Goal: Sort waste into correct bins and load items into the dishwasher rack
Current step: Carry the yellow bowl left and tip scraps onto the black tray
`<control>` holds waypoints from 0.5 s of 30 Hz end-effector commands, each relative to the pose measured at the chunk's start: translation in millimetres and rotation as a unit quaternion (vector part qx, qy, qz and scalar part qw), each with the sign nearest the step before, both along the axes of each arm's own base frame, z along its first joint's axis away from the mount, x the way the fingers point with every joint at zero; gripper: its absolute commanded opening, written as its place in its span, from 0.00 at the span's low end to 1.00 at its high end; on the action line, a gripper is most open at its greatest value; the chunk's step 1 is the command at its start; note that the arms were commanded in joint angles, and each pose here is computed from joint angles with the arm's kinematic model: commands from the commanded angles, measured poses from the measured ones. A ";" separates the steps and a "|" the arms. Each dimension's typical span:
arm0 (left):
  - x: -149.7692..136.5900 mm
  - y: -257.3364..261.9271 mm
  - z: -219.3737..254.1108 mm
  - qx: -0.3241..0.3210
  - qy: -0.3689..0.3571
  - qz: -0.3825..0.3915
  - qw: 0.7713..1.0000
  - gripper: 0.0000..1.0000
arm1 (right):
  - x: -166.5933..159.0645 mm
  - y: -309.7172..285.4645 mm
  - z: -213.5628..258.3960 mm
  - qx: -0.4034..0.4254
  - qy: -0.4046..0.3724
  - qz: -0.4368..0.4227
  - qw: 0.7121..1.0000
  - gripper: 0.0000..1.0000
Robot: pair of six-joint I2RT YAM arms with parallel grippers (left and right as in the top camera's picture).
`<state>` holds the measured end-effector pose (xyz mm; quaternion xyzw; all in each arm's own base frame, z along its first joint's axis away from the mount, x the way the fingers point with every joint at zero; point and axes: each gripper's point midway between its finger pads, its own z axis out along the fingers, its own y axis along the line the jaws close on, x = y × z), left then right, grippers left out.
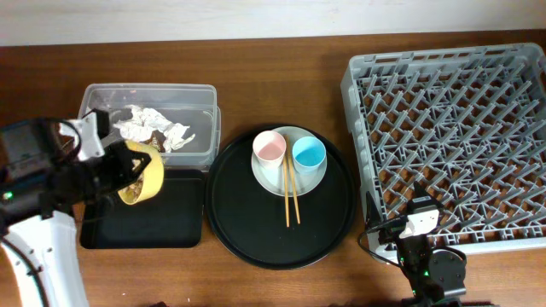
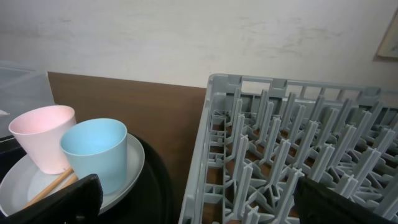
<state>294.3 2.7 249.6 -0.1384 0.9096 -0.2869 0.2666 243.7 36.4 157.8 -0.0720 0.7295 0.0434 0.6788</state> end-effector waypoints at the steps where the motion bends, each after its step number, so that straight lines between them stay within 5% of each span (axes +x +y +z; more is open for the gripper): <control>1: -10.0 -8.2 -3.2 -0.069 -0.045 -0.047 0.995 0.00 | 0.1 -1.2 -2.1 -0.002 0.002 -0.002 1.000 0.99; 7: -15.6 5.0 -26.0 -0.184 -0.107 -0.029 0.977 0.00 | 0.1 -1.2 -2.1 -0.002 0.002 -0.002 1.000 0.99; 15: -26.0 25.2 -58.5 -0.256 -0.143 0.020 0.956 0.00 | 0.1 -1.2 -2.1 -0.002 0.002 -0.002 1.000 0.99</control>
